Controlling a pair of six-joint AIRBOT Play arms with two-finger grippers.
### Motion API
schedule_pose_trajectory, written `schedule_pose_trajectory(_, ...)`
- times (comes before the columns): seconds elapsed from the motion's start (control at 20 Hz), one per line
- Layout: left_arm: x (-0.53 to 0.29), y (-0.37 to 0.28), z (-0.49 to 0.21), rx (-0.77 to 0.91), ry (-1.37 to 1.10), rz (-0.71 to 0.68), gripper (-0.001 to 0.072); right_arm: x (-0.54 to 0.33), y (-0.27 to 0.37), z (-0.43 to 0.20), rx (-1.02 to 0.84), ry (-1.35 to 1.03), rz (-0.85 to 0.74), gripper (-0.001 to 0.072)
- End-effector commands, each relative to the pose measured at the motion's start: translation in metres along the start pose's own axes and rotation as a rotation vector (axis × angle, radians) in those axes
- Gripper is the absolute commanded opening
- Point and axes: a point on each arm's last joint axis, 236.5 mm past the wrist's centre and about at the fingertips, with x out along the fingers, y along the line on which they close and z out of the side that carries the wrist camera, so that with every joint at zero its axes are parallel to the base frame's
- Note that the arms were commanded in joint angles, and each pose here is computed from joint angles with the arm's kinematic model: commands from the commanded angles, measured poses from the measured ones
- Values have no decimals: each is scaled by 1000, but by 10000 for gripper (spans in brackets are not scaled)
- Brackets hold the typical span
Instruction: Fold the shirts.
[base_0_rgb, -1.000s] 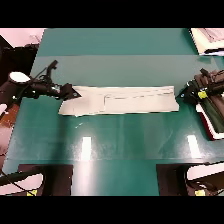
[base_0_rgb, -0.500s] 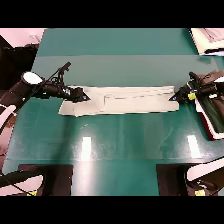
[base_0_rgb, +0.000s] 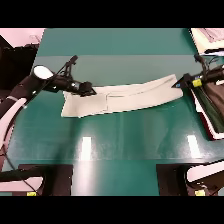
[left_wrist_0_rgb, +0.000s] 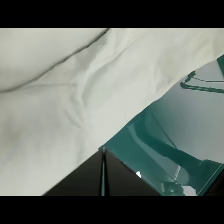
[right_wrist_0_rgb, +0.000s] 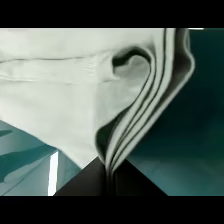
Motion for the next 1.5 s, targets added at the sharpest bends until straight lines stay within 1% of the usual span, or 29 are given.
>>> schedule_pose_trajectory(0.0, 50, -21, 20, 64, 36, -2, 24, -29, 62, 21, -78, -52, -12, 13)
schedule_pose_trajectory(0.1, 86, -30, 25, 90, 68, -21, 24, -36, 105, 31, -164, -86, -15, 13)
schedule_pose_trajectory(0.3, 148, -34, 12, 76, 143, -40, 24, -33, 190, 38, -338, -112, 12, 13)
schedule_pose_trajectory(0.45, 172, -20, 1, 3, 180, -24, 24, -21, 246, 30, -460, -114, 49, 13)
schedule_pose_trajectory(0.5, 174, -17, 0, -19, 182, -20, 24, -17, 259, 25, -490, -107, 60, 13)
schedule_pose_trajectory(0.7, 170, -20, 13, -1, 151, -21, 25, 7, 299, 9, -564, -81, 103, 13)
schedule_pose_trajectory(0.85, 164, -26, 26, 38, 125, -17, 25, 17, 318, 4, -594, -91, 125, 13)
schedule_pose_trajectory(1.0, 152, -27, 30, 117, 147, 24, 25, 23, 331, 4, -611, -110, 141, 13)
schedule_pose_trajectory(1.1, 132, -19, 34, 202, 182, 103, 24, 27, 340, 4, -621, -127, 151, 13)
schedule_pose_trajectory(1.2, 90, -10, 46, 260, 201, 203, 24, 36, 345, 3, -622, -132, 161, 13)
schedule_pose_trajectory(1.35, -10, 18, 73, 299, 161, 393, 24, 60, 351, -6, -654, -117, 174, 13)
schedule_pose_trajectory(1.45, -91, 36, 90, 291, 90, 535, 25, 80, 359, -14, -676, -93, 189, 13)
